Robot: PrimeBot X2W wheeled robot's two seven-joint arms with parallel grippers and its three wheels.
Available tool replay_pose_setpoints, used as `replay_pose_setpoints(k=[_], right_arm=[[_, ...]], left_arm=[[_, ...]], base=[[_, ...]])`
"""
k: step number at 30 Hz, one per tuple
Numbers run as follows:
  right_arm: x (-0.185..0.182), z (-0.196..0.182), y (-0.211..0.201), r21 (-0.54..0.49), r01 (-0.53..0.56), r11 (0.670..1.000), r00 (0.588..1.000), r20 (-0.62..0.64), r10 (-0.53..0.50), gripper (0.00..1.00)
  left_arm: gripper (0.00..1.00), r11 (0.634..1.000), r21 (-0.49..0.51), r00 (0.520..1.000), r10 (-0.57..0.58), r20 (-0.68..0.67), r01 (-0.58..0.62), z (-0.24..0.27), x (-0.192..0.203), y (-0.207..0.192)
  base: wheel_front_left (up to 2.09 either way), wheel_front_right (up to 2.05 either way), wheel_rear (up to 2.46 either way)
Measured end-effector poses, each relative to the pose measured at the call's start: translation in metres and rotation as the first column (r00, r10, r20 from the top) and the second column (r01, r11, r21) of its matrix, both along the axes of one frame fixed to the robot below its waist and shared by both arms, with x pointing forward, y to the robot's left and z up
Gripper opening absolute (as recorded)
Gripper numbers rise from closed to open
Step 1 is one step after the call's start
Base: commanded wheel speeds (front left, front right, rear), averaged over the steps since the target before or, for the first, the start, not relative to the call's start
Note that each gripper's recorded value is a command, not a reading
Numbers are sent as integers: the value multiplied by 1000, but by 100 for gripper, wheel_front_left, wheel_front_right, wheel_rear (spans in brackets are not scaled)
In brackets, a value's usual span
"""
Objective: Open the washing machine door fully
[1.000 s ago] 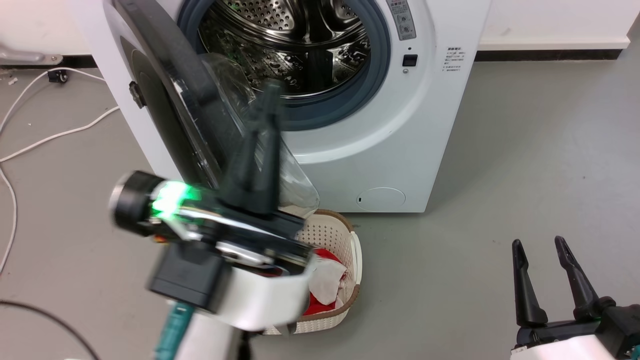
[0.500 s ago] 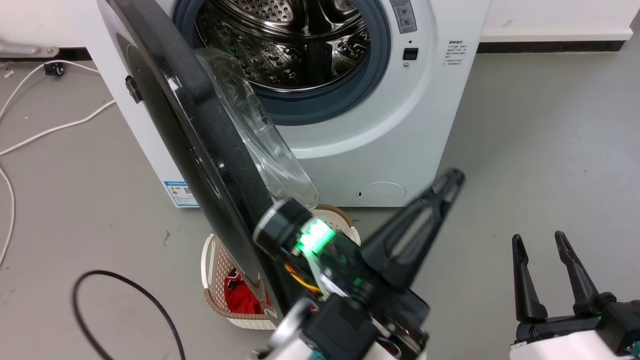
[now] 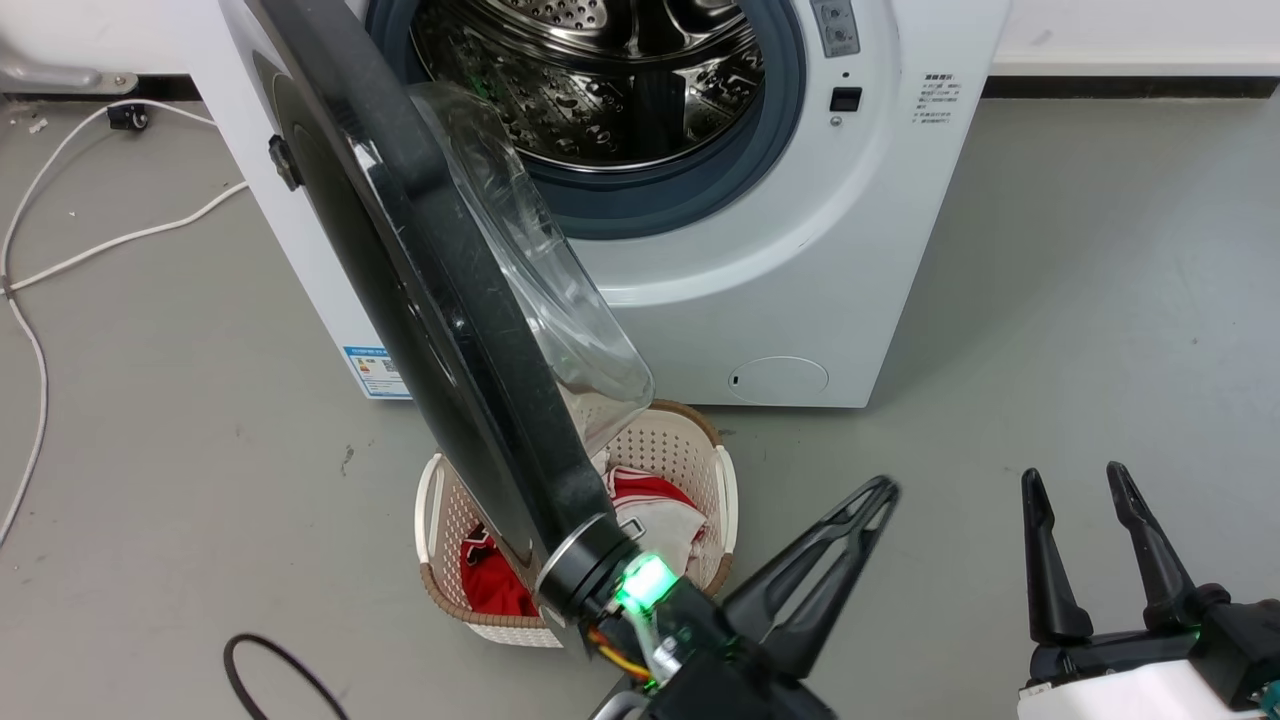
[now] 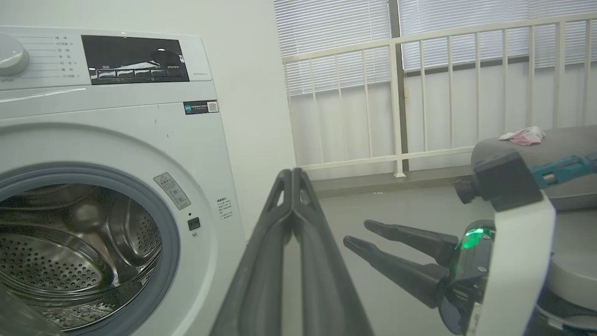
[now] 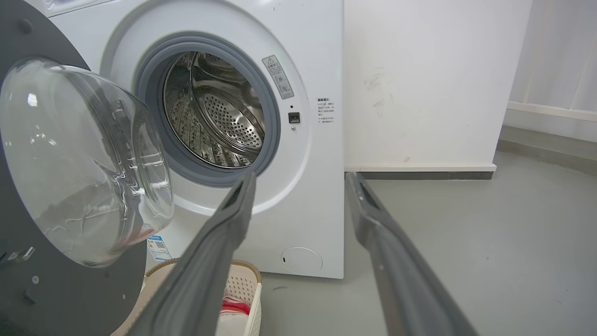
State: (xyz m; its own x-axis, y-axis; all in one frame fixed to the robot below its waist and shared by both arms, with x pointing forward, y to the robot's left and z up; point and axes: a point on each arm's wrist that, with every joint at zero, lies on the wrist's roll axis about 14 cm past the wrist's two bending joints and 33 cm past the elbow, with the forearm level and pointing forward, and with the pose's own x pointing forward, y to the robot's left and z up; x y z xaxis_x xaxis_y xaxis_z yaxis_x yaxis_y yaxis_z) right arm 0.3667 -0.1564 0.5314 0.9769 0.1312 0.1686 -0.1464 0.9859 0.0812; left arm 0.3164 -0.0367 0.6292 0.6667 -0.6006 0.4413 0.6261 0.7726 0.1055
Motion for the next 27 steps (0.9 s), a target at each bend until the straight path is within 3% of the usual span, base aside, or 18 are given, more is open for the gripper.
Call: replay_pose_setpoints(k=[11,27], right_arm=[[6,-7,2,1,-5,1000,1000,-19,5,100],[13,-16,14,-2,-40,999,998,-46,40,100]], left_arm=[[0,989,83,972,137,-193,-123,-67,15,37],[0,940,115,903,340,-264,-320,-92,35,96]], base=[[0,0,0],[0,0,0]])
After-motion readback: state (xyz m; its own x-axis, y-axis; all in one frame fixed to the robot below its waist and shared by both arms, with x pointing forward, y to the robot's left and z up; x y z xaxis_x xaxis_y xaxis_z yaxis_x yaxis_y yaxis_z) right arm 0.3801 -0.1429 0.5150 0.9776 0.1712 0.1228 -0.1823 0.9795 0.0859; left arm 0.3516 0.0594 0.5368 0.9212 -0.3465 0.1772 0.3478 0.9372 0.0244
